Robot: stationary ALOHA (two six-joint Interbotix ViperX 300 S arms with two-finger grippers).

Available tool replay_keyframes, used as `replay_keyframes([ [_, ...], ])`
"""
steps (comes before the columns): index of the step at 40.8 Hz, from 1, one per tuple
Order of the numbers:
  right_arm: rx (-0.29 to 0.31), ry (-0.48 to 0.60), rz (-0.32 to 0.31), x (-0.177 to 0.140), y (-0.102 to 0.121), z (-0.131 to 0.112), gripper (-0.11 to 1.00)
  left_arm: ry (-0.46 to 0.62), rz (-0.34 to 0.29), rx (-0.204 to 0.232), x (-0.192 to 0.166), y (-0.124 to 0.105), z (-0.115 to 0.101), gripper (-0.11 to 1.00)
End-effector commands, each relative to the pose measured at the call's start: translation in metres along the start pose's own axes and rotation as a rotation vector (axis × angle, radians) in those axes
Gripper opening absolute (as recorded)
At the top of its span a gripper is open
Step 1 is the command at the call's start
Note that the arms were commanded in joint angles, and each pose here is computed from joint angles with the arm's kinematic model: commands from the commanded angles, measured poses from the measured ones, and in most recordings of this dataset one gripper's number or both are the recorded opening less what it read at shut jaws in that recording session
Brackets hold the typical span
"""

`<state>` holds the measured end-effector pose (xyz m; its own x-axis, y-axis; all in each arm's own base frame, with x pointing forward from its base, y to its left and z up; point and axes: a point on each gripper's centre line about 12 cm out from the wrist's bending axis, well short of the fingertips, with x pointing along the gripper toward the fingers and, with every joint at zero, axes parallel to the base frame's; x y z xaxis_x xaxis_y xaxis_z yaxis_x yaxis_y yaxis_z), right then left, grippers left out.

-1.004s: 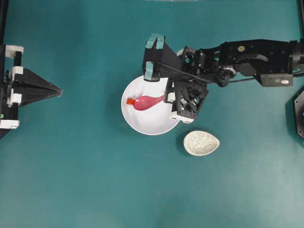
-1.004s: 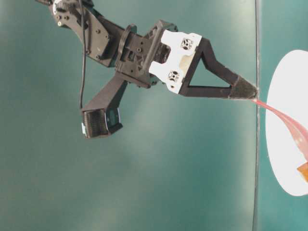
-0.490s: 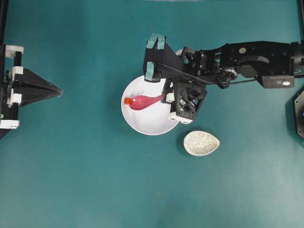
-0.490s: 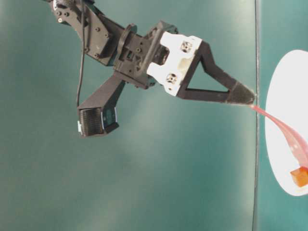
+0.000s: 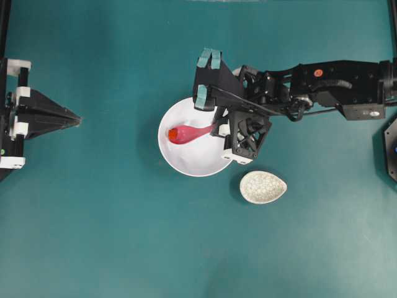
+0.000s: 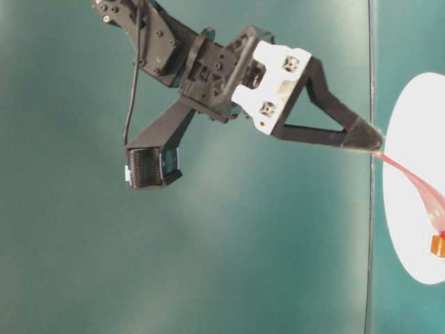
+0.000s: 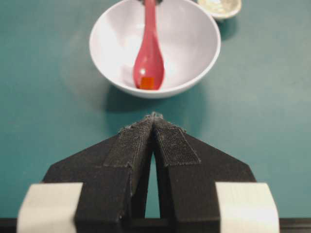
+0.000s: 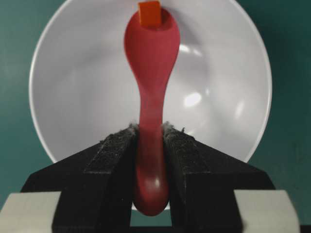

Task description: Grip the spoon and scoop the red block from the bowl with right arm.

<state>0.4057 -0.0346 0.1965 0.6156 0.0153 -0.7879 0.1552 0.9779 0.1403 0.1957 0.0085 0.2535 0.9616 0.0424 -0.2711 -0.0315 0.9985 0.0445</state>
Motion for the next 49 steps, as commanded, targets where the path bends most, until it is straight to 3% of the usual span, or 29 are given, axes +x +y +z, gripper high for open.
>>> replay_keyframes([
  [1, -0.001, -0.051, 0.006, -0.012, 0.003, 0.008, 0.24, -0.023, 0.000, -0.001, 0.001, 0.000, 0.011, 0.00],
  [28, 0.030, -0.165, 0.012, -0.025, 0.005, -0.023, 0.24, -0.022, -0.002, -0.004, 0.001, 0.000, 0.010, 0.00],
  [49, 0.015, -0.244, 0.012, -0.023, 0.009, -0.036, 0.24, -0.015, -0.001, -0.009, 0.001, 0.000, 0.010, 0.00],
])
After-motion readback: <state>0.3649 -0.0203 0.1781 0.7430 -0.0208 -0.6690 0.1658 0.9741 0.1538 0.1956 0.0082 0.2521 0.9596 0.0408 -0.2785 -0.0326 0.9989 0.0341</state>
